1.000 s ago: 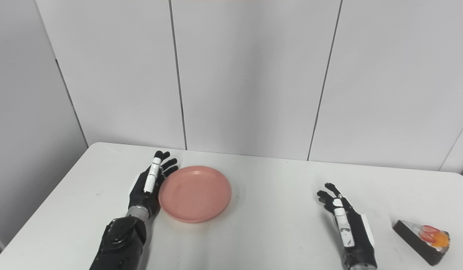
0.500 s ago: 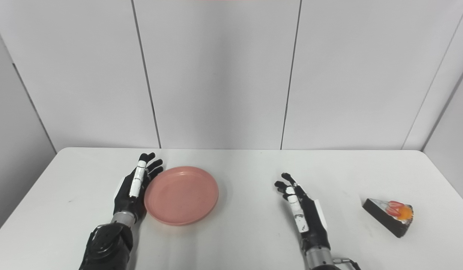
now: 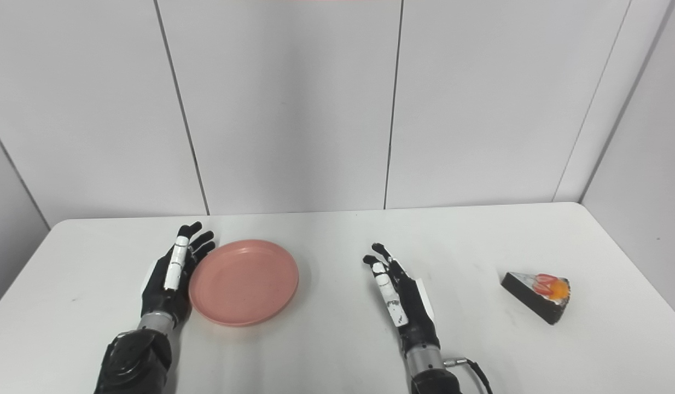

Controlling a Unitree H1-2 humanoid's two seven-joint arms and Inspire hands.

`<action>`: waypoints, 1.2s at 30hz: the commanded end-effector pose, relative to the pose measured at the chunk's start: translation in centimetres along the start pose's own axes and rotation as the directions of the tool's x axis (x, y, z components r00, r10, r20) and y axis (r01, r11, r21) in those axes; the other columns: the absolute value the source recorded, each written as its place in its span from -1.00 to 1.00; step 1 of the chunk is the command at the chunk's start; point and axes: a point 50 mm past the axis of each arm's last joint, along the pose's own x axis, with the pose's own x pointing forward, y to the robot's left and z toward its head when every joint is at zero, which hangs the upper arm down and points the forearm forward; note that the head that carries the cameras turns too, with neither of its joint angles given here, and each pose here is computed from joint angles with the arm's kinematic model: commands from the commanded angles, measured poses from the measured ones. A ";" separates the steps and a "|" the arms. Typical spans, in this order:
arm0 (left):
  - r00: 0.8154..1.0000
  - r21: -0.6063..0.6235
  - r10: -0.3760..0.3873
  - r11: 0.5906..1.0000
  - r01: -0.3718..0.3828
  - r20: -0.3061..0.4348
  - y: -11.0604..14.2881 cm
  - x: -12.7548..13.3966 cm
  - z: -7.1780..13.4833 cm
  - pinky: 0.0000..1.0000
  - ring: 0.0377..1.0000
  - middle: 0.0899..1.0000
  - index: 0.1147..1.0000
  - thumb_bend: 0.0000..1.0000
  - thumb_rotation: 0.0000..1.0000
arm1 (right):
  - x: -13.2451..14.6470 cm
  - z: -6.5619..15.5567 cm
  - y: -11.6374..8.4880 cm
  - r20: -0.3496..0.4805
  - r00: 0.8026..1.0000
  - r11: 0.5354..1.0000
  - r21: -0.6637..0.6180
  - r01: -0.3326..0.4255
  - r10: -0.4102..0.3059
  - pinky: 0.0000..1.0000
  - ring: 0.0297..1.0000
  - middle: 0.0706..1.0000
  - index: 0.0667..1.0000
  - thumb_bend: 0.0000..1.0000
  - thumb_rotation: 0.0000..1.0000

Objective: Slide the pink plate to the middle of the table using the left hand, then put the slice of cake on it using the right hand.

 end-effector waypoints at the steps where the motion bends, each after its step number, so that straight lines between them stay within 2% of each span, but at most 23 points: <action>1: 0.998 -0.012 -0.065 0.998 0.065 -0.017 -1.8 0.3 -0.1 0.87 0.71 0.65 0.64 0.54 0.63 | -1.4 -1.9 1.0 -0.070 0.998 1.000 0.019 0.000 0.001 0.89 0.73 0.59 0.73 0.74 1.00; 7: 0.995 -0.023 -0.101 0.995 0.100 -0.027 -2.8 0.3 0.2 0.92 0.75 0.69 0.69 0.52 0.64 | -1.2 -1.8 1.2 -0.068 0.998 1.000 0.024 0.002 0.000 0.90 0.73 0.59 0.73 0.77 1.00; 15: 0.986 0.022 -0.163 0.986 0.164 -0.025 -4.7 0.4 0.8 0.95 0.78 0.72 0.72 0.50 0.61 | -1.6 -1.0 1.4 -0.054 0.999 1.000 0.029 0.004 -0.002 0.91 0.75 0.58 0.73 0.75 1.00; 19: 0.985 0.030 -0.168 0.985 0.169 -0.030 -5.4 0.3 0.9 0.87 0.76 0.71 0.71 0.47 0.67 | -1.9 -0.8 1.1 -0.049 0.999 1.000 0.017 0.001 0.000 0.89 0.75 0.58 0.72 0.73 1.00; 25: 0.984 -0.008 -0.174 0.985 0.174 -0.040 -6.2 -0.1 0.2 0.78 0.72 0.68 0.68 0.48 0.63 | -2.7 -0.7 0.4 -0.051 0.999 0.999 0.034 0.007 -0.005 0.88 0.73 0.58 0.71 0.74 1.00; 30: 0.981 -0.069 -0.188 0.980 0.185 -0.042 -6.6 -0.3 -0.8 0.71 0.73 0.70 0.69 0.51 0.58 | -3.5 0.1 -0.7 0.011 1.000 1.000 -0.014 0.013 -0.013 0.81 0.69 0.56 0.71 0.71 1.00; 36: 0.977 -0.140 -0.208 0.970 0.201 -0.040 -6.6 -0.3 -1.4 0.73 0.75 0.71 0.69 0.52 0.49 | -4.1 2.7 -2.3 0.116 0.992 0.994 -0.097 0.057 -0.046 0.69 0.66 0.57 0.71 0.62 1.00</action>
